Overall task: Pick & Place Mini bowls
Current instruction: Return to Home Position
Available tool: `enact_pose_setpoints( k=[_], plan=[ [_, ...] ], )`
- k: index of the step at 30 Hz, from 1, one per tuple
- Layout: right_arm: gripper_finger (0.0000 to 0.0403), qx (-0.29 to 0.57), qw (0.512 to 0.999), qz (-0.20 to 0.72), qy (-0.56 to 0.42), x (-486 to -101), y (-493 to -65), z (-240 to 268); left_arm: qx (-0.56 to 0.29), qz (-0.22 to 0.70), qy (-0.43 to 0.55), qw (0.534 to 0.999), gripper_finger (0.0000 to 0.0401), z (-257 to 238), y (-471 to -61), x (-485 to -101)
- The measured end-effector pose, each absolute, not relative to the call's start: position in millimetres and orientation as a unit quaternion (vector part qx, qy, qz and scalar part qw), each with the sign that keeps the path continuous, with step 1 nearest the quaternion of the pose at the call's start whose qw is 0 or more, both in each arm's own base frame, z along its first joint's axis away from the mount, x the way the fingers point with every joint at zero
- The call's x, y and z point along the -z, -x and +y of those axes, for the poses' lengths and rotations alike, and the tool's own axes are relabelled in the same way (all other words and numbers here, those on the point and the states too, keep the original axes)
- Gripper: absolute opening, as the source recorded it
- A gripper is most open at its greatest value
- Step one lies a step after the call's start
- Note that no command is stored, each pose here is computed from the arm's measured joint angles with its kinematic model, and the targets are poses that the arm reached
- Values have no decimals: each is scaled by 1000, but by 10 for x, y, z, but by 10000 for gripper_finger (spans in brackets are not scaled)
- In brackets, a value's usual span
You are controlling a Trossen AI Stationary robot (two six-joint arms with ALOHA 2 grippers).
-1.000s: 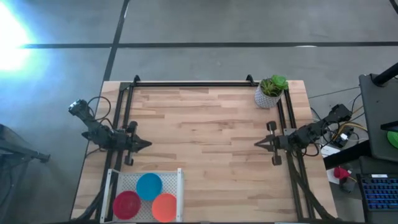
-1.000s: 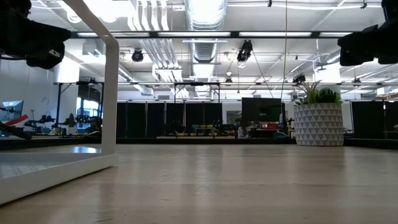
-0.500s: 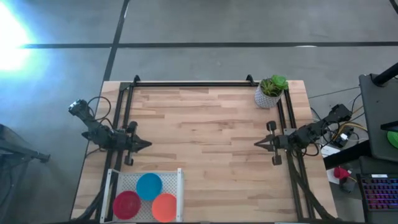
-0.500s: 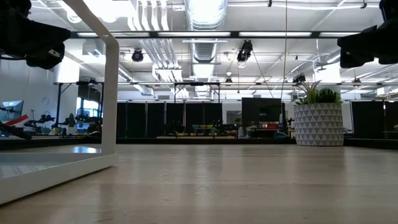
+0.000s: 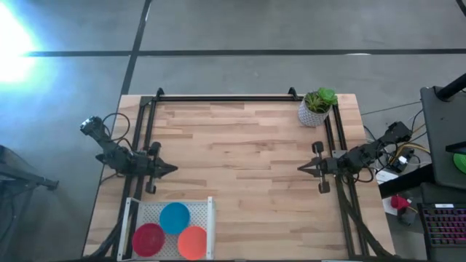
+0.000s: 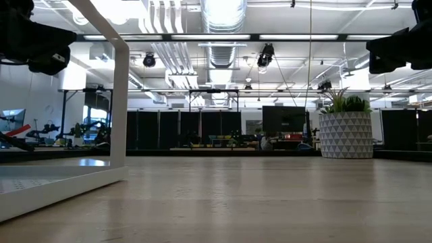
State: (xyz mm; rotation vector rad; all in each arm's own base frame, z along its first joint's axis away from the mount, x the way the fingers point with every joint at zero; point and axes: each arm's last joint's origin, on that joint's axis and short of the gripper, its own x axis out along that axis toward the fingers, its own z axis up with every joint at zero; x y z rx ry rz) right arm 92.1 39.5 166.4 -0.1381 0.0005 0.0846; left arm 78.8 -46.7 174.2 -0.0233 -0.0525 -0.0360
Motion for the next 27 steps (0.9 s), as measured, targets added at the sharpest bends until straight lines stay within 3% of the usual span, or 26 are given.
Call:
enact_pose_setpoints(
  k=[27],
  plan=[
    [8, -42, 997, 1, 57, -1665, -921, 395, 18, -25, 11, 999, 0, -468, -790, -1729]
  ],
)
